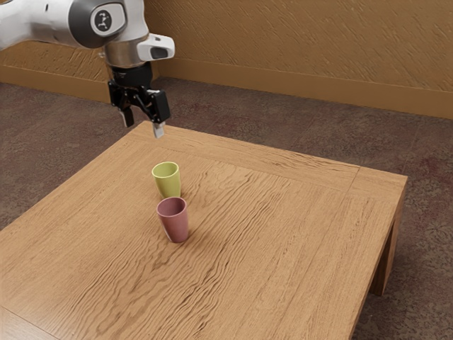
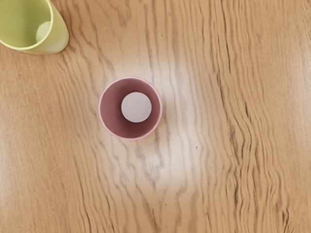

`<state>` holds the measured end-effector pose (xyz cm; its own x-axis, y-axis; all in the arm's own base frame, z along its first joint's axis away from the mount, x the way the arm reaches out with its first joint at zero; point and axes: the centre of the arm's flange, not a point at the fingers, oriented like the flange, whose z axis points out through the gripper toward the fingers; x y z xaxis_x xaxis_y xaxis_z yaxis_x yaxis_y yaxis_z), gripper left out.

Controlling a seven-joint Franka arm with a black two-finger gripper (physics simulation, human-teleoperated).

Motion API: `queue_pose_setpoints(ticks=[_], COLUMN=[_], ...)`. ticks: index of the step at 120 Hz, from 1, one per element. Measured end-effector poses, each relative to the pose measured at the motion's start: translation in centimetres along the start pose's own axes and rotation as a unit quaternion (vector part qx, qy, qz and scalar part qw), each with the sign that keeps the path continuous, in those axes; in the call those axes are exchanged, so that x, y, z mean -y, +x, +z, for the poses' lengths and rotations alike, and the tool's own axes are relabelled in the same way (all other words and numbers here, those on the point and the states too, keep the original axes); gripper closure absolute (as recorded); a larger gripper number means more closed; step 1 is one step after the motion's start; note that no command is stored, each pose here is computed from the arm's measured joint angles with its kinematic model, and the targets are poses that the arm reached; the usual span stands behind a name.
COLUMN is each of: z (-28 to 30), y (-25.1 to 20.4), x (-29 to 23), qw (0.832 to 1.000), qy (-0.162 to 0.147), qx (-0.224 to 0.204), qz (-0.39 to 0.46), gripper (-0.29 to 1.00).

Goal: Place the right cup onto the left cup

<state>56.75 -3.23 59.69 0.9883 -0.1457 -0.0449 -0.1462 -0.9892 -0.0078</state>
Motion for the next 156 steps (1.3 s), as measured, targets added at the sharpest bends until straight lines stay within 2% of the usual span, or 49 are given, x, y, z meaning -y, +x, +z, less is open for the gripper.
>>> queue_pose_setpoints(ticks=[48, 84, 156], z=[3.9, 10.0, 23.6], y=[0.7, 2.4, 7.1], x=[0.6, 1.7, 1.8], qw=[1.000, 0.999, 0.996], qy=[-0.006, -0.011, -0.049], qx=[0.014, 0.042, 0.049], qz=[-0.014, -0.030, -0.060], gripper=[0.00, 0.00, 0.16])
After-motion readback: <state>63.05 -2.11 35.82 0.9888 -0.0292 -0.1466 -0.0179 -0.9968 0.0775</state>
